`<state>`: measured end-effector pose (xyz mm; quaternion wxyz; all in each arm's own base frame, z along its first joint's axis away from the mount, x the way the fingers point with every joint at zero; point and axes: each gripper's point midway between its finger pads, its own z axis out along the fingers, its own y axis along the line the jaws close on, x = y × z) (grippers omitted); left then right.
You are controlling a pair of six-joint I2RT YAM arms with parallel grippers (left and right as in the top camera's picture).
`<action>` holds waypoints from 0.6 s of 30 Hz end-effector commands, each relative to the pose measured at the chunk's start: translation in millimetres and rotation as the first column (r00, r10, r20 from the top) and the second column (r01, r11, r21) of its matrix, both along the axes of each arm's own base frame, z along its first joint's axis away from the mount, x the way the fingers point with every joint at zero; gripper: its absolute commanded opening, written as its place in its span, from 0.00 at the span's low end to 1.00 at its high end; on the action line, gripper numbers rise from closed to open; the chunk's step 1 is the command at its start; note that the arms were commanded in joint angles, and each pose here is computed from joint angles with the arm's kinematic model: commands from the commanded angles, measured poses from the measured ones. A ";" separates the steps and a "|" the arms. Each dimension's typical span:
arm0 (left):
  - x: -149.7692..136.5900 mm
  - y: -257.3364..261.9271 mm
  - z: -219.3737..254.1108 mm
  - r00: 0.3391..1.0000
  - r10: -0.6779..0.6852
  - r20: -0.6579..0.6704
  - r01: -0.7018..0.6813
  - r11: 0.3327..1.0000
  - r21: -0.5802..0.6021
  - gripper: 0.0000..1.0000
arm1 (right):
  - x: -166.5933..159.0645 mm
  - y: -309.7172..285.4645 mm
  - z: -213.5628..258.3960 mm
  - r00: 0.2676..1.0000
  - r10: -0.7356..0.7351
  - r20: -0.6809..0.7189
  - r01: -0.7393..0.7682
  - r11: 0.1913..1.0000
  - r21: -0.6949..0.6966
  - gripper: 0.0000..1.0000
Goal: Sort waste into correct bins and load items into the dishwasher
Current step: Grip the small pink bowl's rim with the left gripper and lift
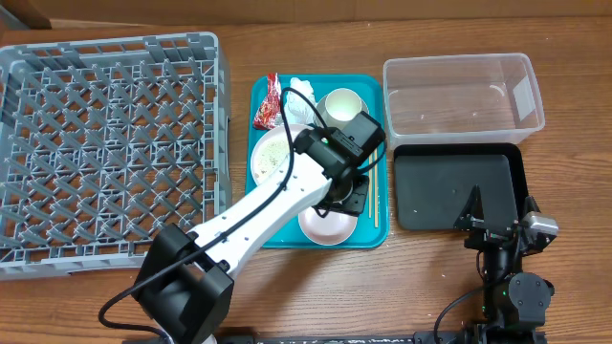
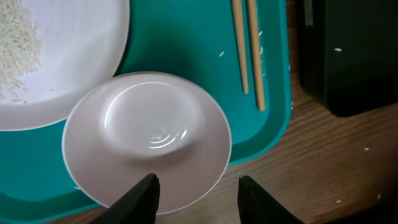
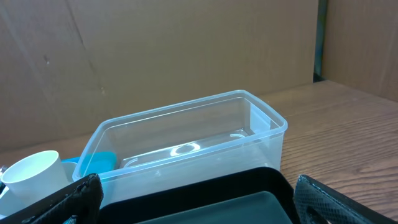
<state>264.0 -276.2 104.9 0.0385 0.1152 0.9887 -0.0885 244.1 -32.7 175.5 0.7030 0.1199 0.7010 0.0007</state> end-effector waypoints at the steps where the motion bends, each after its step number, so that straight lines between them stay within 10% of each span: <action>1: -3.0 -1.3 -6.5 0.997 0.070 0.042 -0.072 0.996 0.060 0.45 | -0.1 -1.7 -2.0 1.000 -0.008 0.003 0.008 1.000 0.002 1.00; 18: -15.2 -13.1 -44.2 0.988 0.156 0.006 -0.155 0.979 0.134 0.38 | -0.1 -1.7 -2.0 1.000 -0.008 0.003 0.008 1.000 0.002 1.00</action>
